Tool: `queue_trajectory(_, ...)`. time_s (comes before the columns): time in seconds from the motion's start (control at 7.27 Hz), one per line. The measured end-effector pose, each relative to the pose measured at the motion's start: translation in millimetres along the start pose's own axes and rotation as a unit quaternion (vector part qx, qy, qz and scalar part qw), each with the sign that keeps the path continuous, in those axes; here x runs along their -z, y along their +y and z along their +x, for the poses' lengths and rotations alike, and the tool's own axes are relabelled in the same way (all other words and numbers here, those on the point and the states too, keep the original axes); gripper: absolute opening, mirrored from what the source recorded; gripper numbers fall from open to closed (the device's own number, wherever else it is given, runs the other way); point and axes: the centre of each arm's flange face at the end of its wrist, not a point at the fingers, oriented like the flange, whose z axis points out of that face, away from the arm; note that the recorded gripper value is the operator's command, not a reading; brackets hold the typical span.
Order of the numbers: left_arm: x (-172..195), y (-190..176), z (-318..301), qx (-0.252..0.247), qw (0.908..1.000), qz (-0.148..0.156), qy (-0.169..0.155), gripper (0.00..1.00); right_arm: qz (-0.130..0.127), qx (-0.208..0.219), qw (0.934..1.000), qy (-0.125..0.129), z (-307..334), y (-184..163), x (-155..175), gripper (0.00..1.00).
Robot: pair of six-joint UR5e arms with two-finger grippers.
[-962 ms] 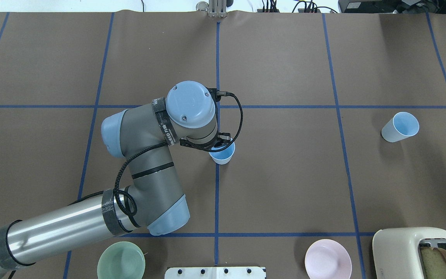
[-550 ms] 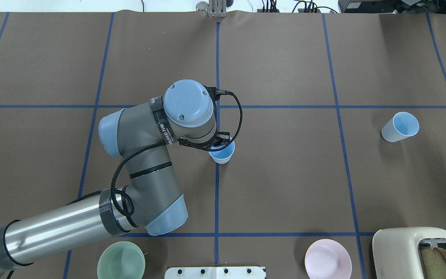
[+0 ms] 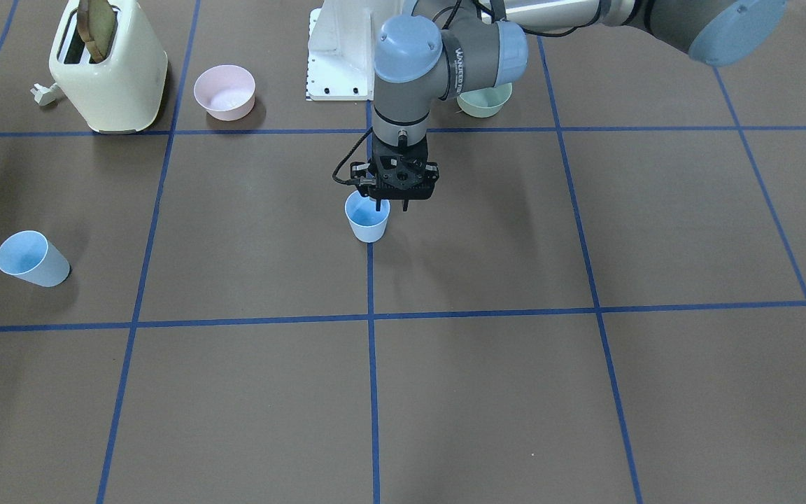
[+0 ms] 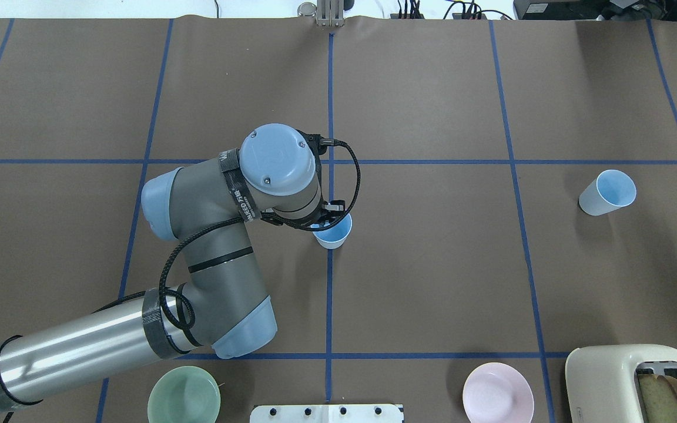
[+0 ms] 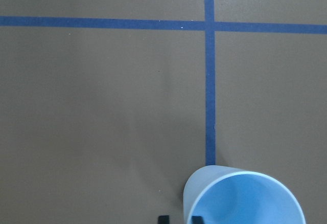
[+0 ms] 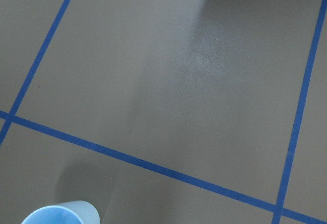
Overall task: Stack blue cups with both arms
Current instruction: 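Open the left gripper and withdraw the left arm from the cup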
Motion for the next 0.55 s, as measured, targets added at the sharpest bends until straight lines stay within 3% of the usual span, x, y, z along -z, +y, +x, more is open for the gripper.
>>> queue_trajectory(0.28,42.9,-17.5,-44.1,-0.033,0.9995,0.004,0.002,0.99,0.000,-0.001,1.0000,-0.001,0.0,0.5,-0.1,1.00)
queue_trajectory(0.55,94.2,-57.8,-154.5,-0.090,0.9958,-0.001,-0.015,0.99,-0.001,-0.001,1.0000,-0.003,-0.6,1.3,0.6,1.00)
